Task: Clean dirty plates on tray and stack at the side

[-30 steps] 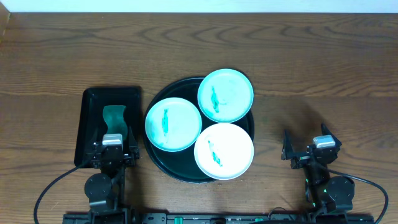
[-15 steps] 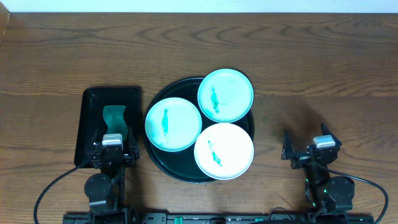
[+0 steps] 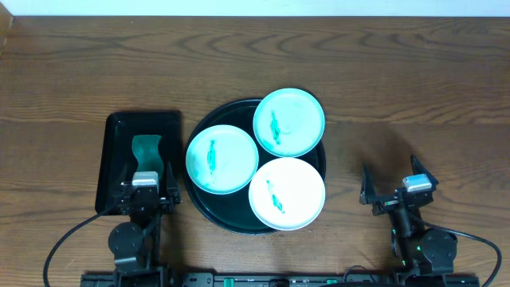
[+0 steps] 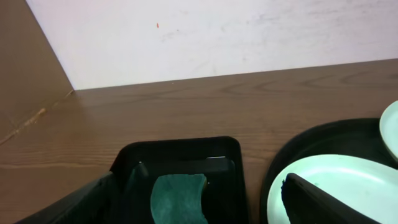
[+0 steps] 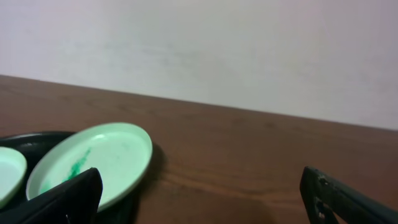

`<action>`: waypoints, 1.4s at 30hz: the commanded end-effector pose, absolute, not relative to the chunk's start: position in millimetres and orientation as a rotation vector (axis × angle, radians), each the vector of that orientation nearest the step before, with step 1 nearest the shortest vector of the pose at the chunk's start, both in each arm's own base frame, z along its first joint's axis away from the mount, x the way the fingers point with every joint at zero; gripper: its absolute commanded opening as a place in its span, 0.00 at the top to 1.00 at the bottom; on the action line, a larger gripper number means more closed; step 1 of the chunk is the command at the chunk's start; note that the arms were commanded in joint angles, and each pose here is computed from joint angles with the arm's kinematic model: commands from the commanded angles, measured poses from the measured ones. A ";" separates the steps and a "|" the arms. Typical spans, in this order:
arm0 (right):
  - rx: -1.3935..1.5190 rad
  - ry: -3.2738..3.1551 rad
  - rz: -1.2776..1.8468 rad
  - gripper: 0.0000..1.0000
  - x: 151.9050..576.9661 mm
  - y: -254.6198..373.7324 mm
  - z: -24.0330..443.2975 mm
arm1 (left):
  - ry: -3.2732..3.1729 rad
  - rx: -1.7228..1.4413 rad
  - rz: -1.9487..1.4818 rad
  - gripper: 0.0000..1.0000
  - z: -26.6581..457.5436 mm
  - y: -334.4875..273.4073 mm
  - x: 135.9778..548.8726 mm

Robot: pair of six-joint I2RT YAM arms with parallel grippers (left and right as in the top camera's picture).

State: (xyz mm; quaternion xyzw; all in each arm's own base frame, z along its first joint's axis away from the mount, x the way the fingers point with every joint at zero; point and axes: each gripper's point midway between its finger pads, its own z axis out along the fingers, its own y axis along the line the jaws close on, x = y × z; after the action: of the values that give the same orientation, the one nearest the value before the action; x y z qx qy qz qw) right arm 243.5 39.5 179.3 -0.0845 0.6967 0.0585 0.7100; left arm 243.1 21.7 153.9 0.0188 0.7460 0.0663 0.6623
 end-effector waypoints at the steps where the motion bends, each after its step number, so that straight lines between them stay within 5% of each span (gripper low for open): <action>1: -0.212 1.522 0.172 0.01 240.7 47.5 186.7 | 1.703 0.038 0.087 0.16 156.5 14.8 242.9; 24: -0.315 1.928 0.234 0.01 297.9 64.4 258.0 | 2.244 0.108 -0.121 0.16 260.0 -3.8 280.2; 36: -0.371 2.305 0.448 0.01 336.5 90.3 230.4 | 2.568 0.108 -0.205 0.16 239.7 -4.2 297.7; 37: -0.391 2.294 0.501 0.01 337.6 97.6 230.7 | 2.576 0.111 -0.226 0.04 237.3 -6.4 298.8; 42: -0.472 2.205 0.797 0.01 332.6 133.9 245.2 | 2.599 0.109 -0.239 0.04 230.7 -6.8 301.7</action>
State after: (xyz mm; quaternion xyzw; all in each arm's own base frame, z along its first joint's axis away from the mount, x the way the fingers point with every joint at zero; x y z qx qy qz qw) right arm 342.7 100.0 222.0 -0.1493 0.8932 0.2137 0.3663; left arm 299.7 -2.9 223.7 0.0294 0.9635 -0.0815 0.2533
